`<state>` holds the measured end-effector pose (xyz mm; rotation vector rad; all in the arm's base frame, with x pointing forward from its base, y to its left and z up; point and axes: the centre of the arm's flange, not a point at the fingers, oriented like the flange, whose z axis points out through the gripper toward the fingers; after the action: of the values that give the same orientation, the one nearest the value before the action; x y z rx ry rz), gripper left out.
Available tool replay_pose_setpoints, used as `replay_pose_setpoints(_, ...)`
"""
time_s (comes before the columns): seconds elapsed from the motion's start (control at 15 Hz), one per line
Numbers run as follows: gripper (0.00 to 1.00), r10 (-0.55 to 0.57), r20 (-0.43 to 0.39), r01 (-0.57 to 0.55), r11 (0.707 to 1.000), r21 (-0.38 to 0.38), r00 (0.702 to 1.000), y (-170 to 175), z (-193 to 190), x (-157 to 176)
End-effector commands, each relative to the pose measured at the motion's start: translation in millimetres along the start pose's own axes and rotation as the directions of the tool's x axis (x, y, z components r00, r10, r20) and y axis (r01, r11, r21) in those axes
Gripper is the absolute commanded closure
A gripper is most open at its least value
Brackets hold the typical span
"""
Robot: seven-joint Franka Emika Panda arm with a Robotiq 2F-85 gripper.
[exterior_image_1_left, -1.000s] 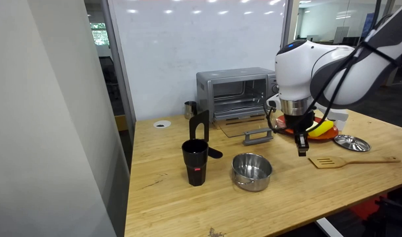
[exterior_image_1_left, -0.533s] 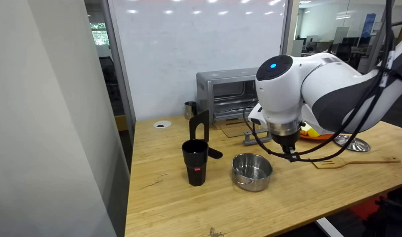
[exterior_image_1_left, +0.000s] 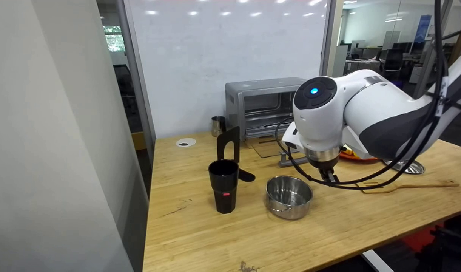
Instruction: Move the silver pot and the red plate away from the microwave, and close the microwave door.
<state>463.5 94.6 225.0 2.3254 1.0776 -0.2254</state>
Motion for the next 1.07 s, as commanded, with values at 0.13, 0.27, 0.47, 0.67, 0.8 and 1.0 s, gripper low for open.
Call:
replay_pose_setpoints(0.13, 1.0, 0.017, -0.055, -0.018, 1.0, -0.023, 0.998, 10.9, 5.3, 9.7)
replay_pose_setpoints(0.27, 0.99, 0.003, -0.031, -0.003, 1.0, -0.012, 1.0, 4.7, -3.0, 4.6)
replay_pose_setpoints(0.47, 0.99, 0.002, -0.031, -0.002, 1.0, -0.012, 1.0, 4.2, -3.3, 4.9)
replay_pose_setpoints(0.67, 1.0, -0.019, -0.034, 0.018, 1.0, -0.026, 0.999, 3.9, -3.8, 4.0)
replay_pose_setpoints(0.8, 1.0, -0.048, -0.045, 0.046, 0.998, -0.047, 0.998, 8.3, -4.6, -0.2)
replay_pose_setpoints(1.0, 1.0, -0.089, -0.048, 0.084, 0.992, -0.099, 0.995, 18.5, -6.9, -9.7)
